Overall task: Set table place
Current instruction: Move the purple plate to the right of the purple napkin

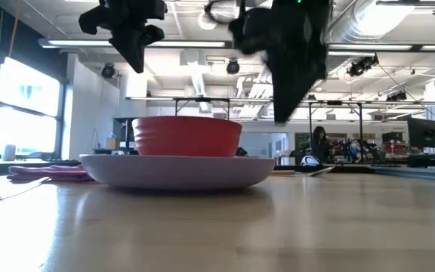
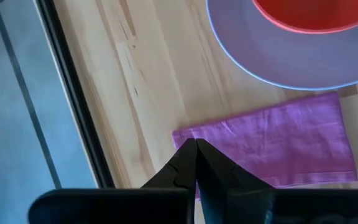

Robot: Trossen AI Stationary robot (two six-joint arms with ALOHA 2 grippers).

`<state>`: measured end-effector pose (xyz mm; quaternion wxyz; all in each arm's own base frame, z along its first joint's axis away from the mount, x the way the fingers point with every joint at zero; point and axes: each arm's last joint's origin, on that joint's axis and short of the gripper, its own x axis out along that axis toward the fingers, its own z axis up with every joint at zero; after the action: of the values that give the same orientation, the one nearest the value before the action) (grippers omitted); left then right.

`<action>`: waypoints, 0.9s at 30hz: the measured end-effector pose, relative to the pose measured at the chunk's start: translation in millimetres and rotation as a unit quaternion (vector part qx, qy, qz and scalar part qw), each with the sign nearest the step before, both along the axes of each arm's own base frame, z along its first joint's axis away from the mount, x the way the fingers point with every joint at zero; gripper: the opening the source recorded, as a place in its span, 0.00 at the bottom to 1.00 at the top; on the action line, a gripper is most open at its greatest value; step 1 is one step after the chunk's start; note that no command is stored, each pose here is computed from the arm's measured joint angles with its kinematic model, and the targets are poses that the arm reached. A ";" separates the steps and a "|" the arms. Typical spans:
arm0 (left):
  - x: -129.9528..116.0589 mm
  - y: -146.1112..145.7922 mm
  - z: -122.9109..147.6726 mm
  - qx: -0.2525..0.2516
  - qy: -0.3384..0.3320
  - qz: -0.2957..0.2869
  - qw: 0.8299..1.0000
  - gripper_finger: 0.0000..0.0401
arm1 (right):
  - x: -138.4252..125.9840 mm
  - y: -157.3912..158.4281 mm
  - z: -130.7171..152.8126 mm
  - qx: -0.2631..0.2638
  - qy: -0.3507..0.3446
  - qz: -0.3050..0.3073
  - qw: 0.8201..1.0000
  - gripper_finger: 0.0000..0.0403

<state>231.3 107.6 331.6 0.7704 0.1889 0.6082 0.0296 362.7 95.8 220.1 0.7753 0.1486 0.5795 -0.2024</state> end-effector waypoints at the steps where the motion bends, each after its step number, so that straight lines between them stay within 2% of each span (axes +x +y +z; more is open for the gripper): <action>1: -0.8 -0.3 0.9 0.001 -0.002 0.000 1.000 0.00 | -3.4 -2.9 10.0 0.000 -0.014 -0.003 1.000 0.00; 8: -9.3 -4.5 8.2 -0.002 -0.016 0.006 1.000 0.00 | -30.6 -45.0 57.2 0.008 -0.089 -0.054 0.995 0.00; 11: -17.6 -7.0 -2.4 -0.023 0.003 0.033 0.999 0.00 | -42.5 -64.2 73.7 0.002 -0.116 -0.060 0.991 0.00; 14: -25.9 -10.5 -26.5 -0.074 0.007 0.059 0.995 0.00 | -54.1 -80.0 88.6 -0.009 -0.133 -0.058 0.989 0.00; 18: -36.4 -18.4 -77.9 -0.141 0.047 0.114 0.982 0.00 | -66.1 -94.2 104.8 -0.024 -0.154 -0.045 0.987 0.00; 22: -40.2 -32.9 -122.6 -0.204 0.046 0.140 0.968 0.00 | -76.4 -105.3 113.9 -0.040 -0.155 -0.032 0.987 0.00; 27: -33.9 -59.8 -145.9 -0.238 0.026 0.137 0.961 0.00 | -90.8 -117.1 121.2 -0.053 -0.139 -0.026 0.988 0.00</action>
<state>197.4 47.7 185.7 0.7653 -0.0844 0.6379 -0.0155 271.9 -21.3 341.3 0.8499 0.1491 0.4503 -0.2296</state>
